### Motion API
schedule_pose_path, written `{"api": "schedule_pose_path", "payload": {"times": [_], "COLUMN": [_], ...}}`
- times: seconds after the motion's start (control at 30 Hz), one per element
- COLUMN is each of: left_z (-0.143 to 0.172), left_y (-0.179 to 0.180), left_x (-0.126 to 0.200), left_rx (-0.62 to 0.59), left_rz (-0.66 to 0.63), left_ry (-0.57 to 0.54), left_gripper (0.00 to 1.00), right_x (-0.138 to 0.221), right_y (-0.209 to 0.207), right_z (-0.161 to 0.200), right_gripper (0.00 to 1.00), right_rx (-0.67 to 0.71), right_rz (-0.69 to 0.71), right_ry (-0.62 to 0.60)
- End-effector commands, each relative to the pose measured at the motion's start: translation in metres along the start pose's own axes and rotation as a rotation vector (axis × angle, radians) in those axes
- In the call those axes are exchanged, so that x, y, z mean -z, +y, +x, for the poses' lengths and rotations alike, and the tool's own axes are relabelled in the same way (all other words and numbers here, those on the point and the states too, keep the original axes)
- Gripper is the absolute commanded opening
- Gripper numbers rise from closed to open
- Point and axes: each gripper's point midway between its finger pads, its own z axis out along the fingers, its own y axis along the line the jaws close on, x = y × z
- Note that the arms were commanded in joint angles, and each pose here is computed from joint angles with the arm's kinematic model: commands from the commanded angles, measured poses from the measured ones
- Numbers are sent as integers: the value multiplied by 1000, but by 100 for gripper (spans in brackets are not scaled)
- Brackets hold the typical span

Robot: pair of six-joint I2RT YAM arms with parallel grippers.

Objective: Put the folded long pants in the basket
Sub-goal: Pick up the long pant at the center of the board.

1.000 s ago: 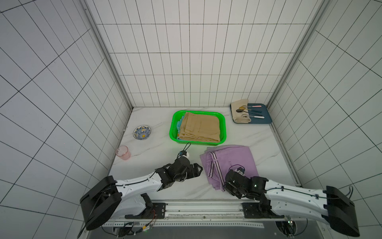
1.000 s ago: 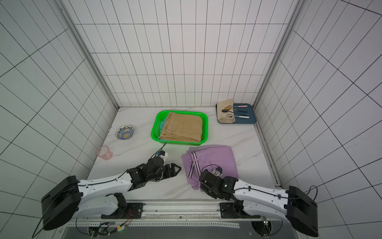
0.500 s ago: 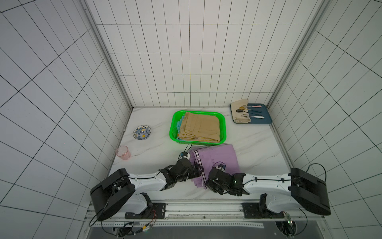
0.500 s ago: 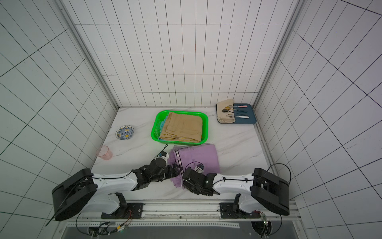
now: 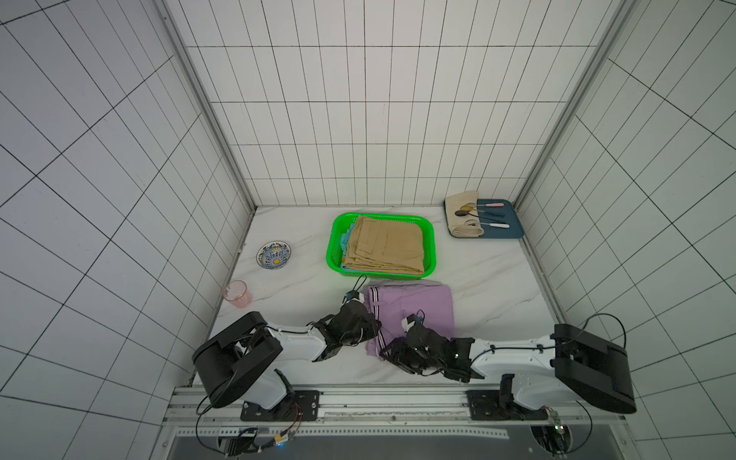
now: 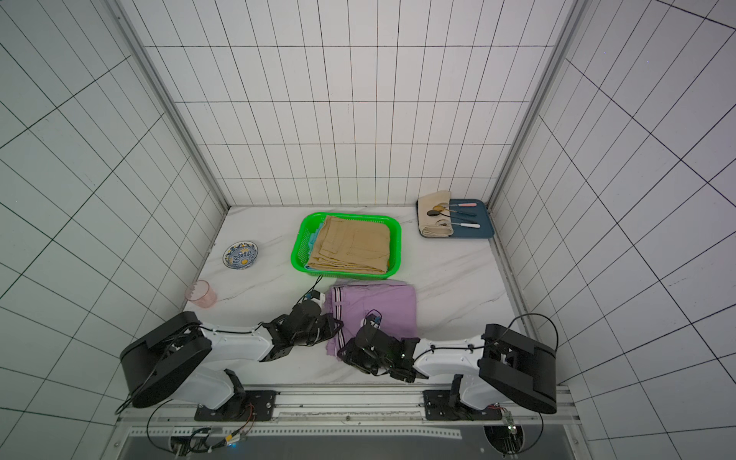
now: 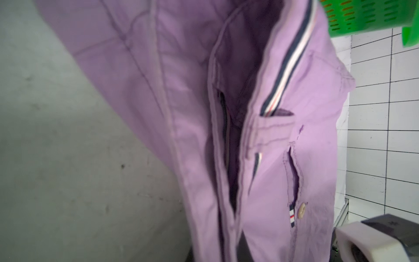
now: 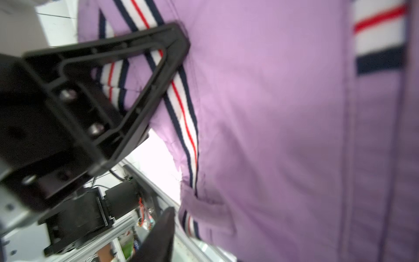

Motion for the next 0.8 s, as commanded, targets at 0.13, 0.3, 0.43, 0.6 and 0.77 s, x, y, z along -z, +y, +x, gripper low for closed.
{"api": "schedule_pose_path", "payload": {"times": [0.13, 0.3, 0.43, 0.6, 0.77], "left_z": [1, -4, -5, -6, -10], "left_y": [26, 19, 14, 9, 12], "left_x": [18, 41, 62, 88, 102], "left_rx": [-19, -49, -75, -99, -109], "left_rz": [-90, -82, -64, -43, -31], "left_ry": [16, -12, -34, -50, -100], "left_gripper": [0, 0, 0, 0, 0], "right_x": [34, 88, 134, 157, 136], "right_y": [28, 26, 19, -17, -53], "right_z": [13, -8, -33, -70, -89], "right_gripper": [59, 62, 72, 86, 87], "right_rx": [267, 392, 465, 396, 284], "right_rz": [-67, -8, 54, 162, 187], "right_ry": [24, -111, -257, -347, -282]}}
